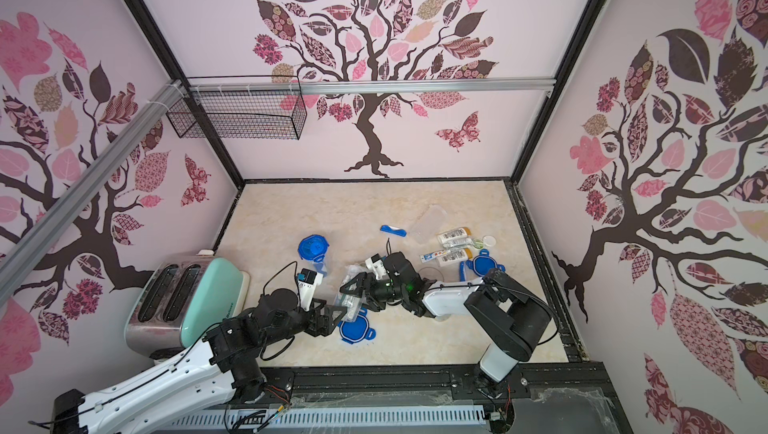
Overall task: Take out toiletry kits
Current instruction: 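Pour the toiletry kits out of the container.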
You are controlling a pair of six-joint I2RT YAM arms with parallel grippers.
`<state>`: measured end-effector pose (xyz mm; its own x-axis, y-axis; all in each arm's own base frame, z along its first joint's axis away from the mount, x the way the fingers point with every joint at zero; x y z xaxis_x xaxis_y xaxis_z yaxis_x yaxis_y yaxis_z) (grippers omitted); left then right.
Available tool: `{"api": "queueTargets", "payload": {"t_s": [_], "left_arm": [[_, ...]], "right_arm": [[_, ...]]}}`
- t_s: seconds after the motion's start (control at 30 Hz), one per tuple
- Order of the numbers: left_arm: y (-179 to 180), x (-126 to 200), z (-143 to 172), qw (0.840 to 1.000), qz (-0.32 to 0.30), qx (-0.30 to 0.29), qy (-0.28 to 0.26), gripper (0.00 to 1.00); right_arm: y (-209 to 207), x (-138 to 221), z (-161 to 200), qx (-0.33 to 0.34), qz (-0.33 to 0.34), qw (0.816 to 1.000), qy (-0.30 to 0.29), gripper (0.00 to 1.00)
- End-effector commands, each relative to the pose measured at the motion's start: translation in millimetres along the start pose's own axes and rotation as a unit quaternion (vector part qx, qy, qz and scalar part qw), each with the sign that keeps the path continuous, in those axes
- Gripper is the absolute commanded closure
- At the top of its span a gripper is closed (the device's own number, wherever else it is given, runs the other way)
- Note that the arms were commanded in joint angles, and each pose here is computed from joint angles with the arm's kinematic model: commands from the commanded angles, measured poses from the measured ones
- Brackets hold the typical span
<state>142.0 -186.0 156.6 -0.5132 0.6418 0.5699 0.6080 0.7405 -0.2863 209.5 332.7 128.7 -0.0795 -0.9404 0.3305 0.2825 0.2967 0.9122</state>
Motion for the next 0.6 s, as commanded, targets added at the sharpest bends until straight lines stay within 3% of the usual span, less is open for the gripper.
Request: {"api": "queueTargets", "payload": {"t_s": [0.0, 0.33, 0.57], "left_arm": [[-4, -7, -2, 1.000, 0.014, 0.008, -0.016, 0.13], [-2, -29, 0, 1.000, -0.007, 0.006, 0.005, 0.14], [-2, -33, 0, 1.000, -0.021, 0.005, 0.001, 0.23]], "right_arm": [[20, 2, 2, 0.008, -0.045, 0.999, 0.014, 0.30], [19, -1, 3, -0.014, -0.053, 0.998, 0.028, 0.29], [16, -2, 3, -0.024, -0.054, 0.998, 0.032, 0.28]]}}
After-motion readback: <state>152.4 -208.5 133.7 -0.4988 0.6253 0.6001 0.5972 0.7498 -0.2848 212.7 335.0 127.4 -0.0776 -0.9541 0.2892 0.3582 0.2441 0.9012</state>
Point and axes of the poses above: each gripper's point midway between its finger pads, its own x axis back along the fingers, its own y axis along the line the jaws close on, z = x × y, the point moved 4 cm from there along x, back along the fingers, and after that the axes turned 13 degrees about -x, right-handed, at the moved point
